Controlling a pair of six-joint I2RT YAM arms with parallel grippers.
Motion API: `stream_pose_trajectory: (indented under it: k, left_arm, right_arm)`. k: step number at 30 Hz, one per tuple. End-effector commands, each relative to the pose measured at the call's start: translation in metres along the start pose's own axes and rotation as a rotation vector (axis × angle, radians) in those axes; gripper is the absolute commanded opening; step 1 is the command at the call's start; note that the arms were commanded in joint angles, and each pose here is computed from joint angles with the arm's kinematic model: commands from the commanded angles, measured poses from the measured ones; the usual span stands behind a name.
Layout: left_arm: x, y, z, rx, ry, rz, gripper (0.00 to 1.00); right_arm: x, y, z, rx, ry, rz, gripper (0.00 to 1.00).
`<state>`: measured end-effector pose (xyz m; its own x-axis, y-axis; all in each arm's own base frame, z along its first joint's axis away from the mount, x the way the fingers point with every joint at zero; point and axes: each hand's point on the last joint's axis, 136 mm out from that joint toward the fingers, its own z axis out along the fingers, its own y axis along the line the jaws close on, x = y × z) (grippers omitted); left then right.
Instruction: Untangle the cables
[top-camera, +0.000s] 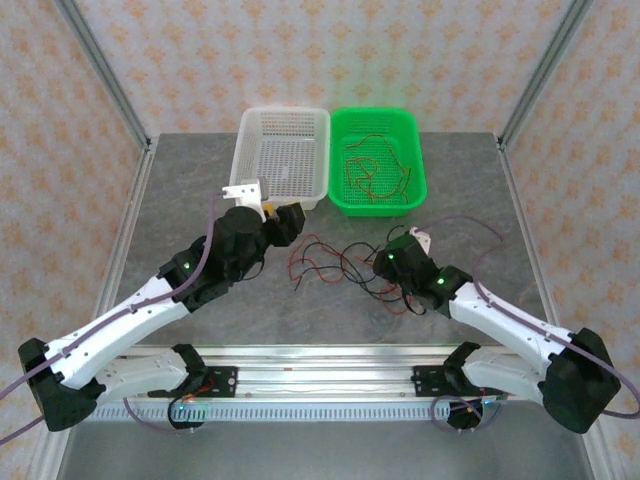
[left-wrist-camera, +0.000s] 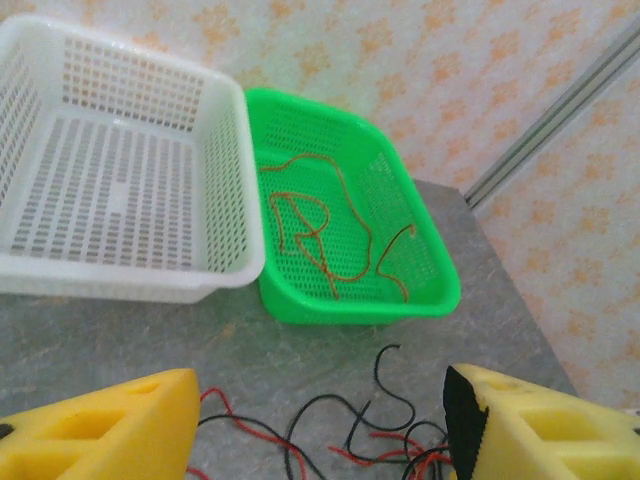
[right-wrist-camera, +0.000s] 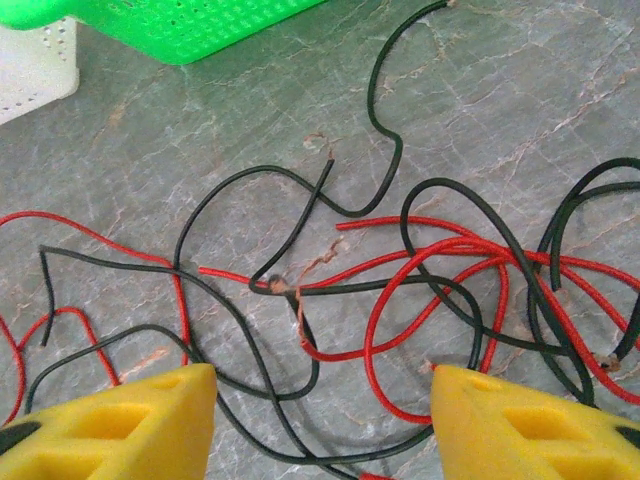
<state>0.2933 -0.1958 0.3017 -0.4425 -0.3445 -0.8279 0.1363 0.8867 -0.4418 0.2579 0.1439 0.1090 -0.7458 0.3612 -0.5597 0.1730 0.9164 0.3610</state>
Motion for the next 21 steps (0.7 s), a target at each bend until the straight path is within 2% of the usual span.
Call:
stream_pose_trajectory:
  k: [1,10,21]
  left_arm:
    - [0.012,0.01,0.005,-0.037,0.019,-0.022,0.66]
    - [0.017,0.006,0.008,-0.023,0.035,-0.016,0.66]
    - [0.009,-0.002,0.012,-0.017,0.023,0.011,0.66]
  right_arm:
    - [-0.013,0.003,0.003,-0.005,-0.044,-0.017,0.57]
    - [-0.037,0.016,0.011,0.019,-0.096,-0.048,0.49]
    - [-0.038,0.022,0.028,0.056,-0.059,-0.065,0.34]
